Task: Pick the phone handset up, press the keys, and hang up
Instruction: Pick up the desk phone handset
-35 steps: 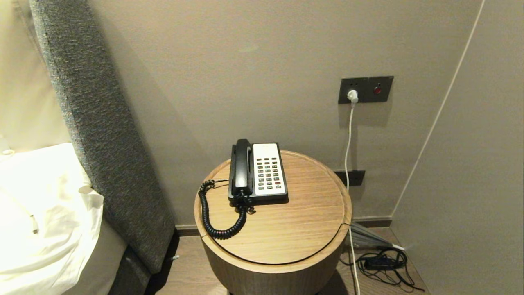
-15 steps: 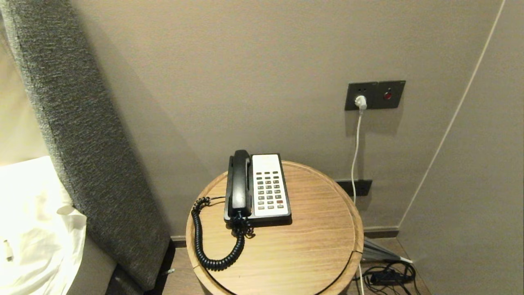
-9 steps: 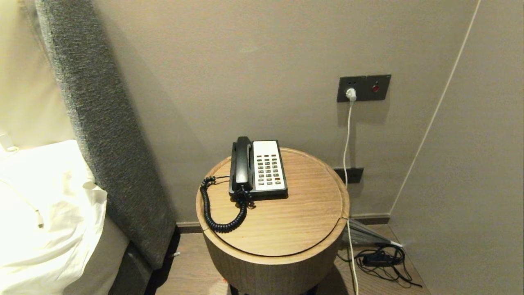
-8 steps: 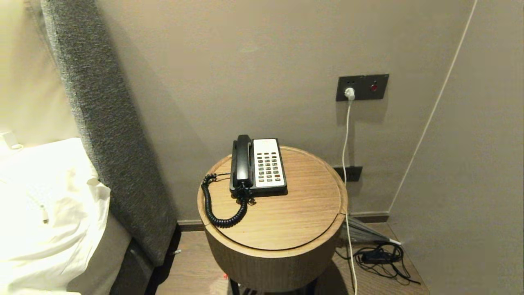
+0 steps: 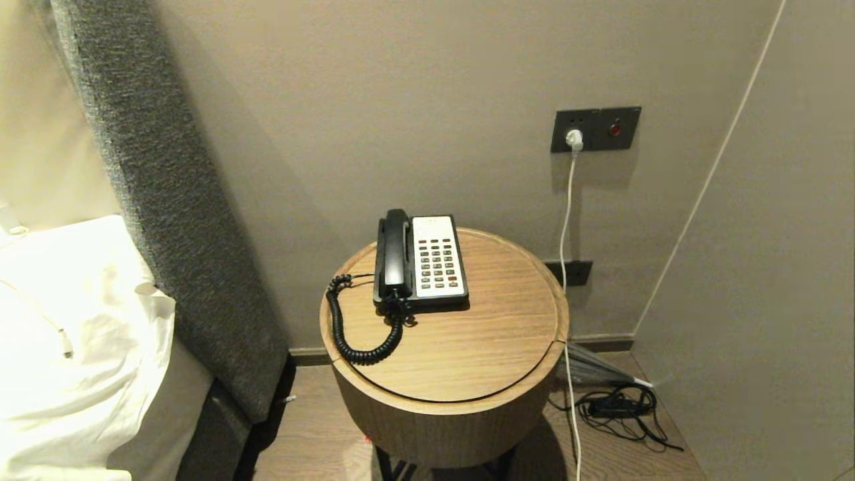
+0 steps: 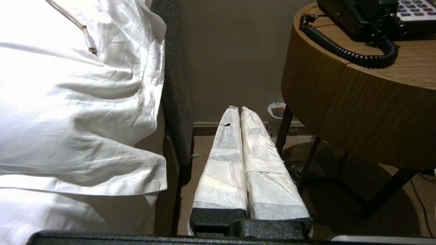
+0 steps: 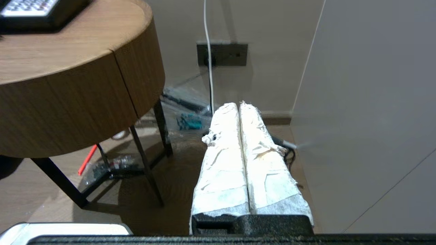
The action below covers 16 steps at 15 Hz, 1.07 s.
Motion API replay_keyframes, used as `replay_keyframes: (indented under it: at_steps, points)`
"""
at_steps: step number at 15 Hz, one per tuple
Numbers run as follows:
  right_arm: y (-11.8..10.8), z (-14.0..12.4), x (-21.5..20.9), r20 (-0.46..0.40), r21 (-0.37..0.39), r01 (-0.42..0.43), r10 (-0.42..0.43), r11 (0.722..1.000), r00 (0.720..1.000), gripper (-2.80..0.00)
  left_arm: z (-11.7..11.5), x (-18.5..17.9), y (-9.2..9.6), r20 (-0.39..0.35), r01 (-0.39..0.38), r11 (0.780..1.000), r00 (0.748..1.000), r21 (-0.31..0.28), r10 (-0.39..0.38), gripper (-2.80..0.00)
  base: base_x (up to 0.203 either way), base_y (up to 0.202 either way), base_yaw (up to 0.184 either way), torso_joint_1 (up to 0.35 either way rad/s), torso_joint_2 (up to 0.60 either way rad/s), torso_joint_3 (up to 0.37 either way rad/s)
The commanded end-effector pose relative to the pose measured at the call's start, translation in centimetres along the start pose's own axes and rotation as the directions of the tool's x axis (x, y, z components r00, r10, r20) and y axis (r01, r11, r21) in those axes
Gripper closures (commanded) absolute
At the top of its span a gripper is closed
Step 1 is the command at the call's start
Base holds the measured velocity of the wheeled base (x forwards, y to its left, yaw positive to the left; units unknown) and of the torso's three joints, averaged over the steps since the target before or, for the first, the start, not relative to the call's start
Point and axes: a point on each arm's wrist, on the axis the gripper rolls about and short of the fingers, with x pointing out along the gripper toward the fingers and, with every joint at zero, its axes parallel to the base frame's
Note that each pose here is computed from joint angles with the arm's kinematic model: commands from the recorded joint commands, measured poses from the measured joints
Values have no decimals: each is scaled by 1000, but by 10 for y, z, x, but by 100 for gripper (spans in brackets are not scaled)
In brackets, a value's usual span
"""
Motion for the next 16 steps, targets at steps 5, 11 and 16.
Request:
replay_keyframes:
  at_steps: [5,11,16]
  points:
    - [0,0,0,0,-1,0,0,1000,1000,0,0,0,0,-2,0,1000,1000,0,0,0,0,0,0,2,2,-198]
    - [0,0,0,1,-1,0,0,1000,1000,0,0,0,0,-1,0,1000,1000,0,0,0,0,0,0,3,4,-195]
    - [0,0,0,-1,0,-1,1,1000,1000,0,0,0,0,-2,0,1000,1000,-8,0,0,0,0,0,3,3,-197]
